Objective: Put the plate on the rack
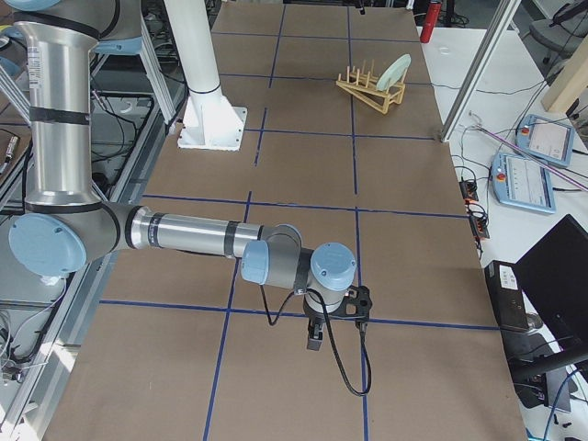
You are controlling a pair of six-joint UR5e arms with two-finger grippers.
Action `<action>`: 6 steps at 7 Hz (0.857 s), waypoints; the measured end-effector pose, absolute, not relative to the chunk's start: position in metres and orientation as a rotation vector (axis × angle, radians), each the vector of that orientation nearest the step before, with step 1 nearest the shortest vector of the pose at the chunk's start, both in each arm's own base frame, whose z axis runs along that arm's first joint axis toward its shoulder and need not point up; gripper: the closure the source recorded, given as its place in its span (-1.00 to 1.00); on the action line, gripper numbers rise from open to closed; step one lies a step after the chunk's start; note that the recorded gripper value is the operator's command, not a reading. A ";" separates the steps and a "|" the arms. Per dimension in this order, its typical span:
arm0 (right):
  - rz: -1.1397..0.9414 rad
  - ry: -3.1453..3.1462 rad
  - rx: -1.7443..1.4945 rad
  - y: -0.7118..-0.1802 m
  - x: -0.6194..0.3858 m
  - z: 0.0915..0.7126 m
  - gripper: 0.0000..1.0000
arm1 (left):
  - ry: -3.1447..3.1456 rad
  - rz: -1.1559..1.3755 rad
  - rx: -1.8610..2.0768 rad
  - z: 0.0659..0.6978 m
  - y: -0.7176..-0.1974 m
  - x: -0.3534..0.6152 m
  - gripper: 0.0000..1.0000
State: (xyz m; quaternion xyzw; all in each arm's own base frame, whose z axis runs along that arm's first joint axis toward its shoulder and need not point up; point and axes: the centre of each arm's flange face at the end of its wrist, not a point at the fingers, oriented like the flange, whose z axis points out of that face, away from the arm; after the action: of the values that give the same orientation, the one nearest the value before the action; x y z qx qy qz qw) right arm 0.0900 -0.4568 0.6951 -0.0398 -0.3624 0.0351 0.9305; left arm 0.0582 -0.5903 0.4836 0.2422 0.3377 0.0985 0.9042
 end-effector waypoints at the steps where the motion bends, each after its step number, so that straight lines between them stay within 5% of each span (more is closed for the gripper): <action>1: 0.072 -0.742 -0.082 -0.457 0.090 0.695 -1.00 | 0.696 0.213 0.419 0.490 -0.594 0.039 -1.00; 6: 0.072 -0.742 -0.082 -0.457 0.090 0.695 -1.00 | 0.761 0.133 0.104 0.611 -0.531 -0.012 -1.00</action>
State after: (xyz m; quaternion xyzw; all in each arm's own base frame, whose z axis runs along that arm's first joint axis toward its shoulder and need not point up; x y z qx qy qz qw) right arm 0.0900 -0.4568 0.6953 -0.0400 -0.3624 0.0353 0.9305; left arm -0.0123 -0.5314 0.6109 0.0507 0.3710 0.0649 0.9250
